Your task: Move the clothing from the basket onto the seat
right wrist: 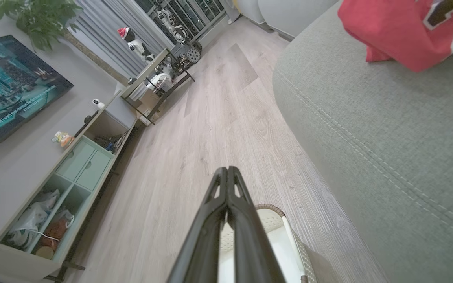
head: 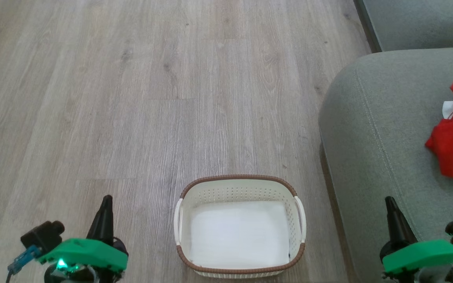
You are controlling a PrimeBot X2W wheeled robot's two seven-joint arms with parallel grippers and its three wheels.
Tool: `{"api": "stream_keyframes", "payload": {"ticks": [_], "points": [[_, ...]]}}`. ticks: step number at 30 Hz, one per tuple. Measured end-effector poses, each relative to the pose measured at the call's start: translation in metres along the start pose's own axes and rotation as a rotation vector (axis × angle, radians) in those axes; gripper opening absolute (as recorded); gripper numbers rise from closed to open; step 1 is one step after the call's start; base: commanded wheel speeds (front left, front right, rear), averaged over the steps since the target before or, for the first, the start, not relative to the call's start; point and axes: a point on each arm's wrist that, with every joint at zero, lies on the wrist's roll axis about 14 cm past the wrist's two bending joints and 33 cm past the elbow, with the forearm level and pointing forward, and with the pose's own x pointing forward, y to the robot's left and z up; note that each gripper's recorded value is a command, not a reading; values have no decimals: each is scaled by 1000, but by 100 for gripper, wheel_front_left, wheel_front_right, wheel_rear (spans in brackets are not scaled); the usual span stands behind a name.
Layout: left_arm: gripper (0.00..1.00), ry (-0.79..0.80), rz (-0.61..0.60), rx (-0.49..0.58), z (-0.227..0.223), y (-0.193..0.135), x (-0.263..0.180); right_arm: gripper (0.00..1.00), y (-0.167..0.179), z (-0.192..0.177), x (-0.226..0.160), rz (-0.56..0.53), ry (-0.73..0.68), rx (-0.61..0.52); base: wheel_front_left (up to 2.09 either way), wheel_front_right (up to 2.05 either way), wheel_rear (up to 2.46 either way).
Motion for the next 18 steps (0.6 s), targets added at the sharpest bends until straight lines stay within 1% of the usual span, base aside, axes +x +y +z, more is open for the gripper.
{"api": "stream_keyframes", "payload": {"ticks": [15,18], "points": [[0,-4,22,-175,5,3,4,0,-1,5,6,-18,-7,151,0,0,0],[0,-3,25,-196,5,3,4,0,0,7,7,-18,-14,175,0,0,0]]}}
